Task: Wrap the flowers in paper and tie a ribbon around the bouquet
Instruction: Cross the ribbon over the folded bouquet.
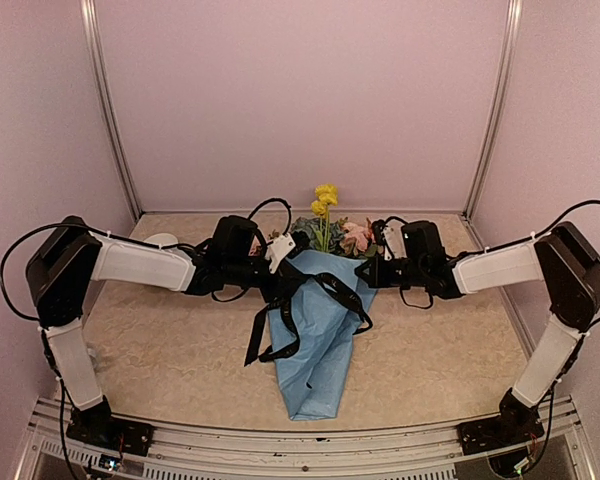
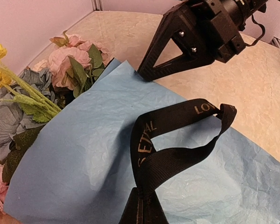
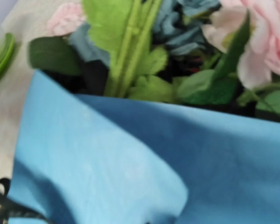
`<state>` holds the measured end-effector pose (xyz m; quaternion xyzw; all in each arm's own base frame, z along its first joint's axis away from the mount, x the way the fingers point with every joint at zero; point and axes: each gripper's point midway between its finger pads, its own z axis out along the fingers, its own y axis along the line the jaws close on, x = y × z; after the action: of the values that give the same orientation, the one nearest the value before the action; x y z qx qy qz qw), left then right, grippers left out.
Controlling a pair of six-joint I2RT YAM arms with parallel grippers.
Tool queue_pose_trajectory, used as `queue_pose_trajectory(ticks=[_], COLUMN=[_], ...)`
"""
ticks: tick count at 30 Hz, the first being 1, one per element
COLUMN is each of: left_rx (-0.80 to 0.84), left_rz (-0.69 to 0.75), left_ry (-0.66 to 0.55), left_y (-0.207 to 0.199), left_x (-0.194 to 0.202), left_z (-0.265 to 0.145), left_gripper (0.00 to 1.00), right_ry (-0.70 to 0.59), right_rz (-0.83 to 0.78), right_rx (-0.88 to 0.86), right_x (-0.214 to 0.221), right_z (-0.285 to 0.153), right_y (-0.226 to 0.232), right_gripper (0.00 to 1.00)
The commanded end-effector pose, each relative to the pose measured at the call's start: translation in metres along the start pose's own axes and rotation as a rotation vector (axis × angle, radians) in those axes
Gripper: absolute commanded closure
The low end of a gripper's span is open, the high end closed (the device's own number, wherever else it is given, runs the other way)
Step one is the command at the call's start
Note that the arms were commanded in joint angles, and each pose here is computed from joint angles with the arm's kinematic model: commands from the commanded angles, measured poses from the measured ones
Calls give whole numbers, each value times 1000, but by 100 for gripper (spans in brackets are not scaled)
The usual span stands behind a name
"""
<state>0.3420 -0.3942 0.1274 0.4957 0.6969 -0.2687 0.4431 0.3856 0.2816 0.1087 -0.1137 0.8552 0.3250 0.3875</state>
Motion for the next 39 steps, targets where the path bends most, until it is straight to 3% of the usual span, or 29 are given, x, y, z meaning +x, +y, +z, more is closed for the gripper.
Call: queue_pose_trajectory(ticks=[1,5,10,19,25,31,34,36,39], left_rx=[7,-3,-18,-65,-96,-94,-94,-93,-95], left_rz=[14,40,60,76,119,127,124,123,119], left_ry=[28,44,57,81,79,92,96,98,99], left_y=[-1,-5,-5,-6,-9,-9,-8,-8,-8], left_x=[5,10,14,18,16,17,17,16,17], left_z=[7,10,15,24,23,24,25,26,25], left_gripper=[100,100,100,100,100,100,100,100,100], right_ry=[-52,-31,135,99,276,157,179,216,280], right_rz=[-171,-309,-375,-379,-323,-227,-190,-159,-195], right_rx=[-54,-90,-230,-195,-204,-191,-153,-108,-45], right_x=[-20,-29,-6,-19,20,2,12,23,47], right_z=[-24,-38,-26,-32,-23,-61,-73,-76,-74], right_y=[24,40,59,59,47,39,20,1,-20], right_gripper=[92,83,70,71,76,77,81,79,67])
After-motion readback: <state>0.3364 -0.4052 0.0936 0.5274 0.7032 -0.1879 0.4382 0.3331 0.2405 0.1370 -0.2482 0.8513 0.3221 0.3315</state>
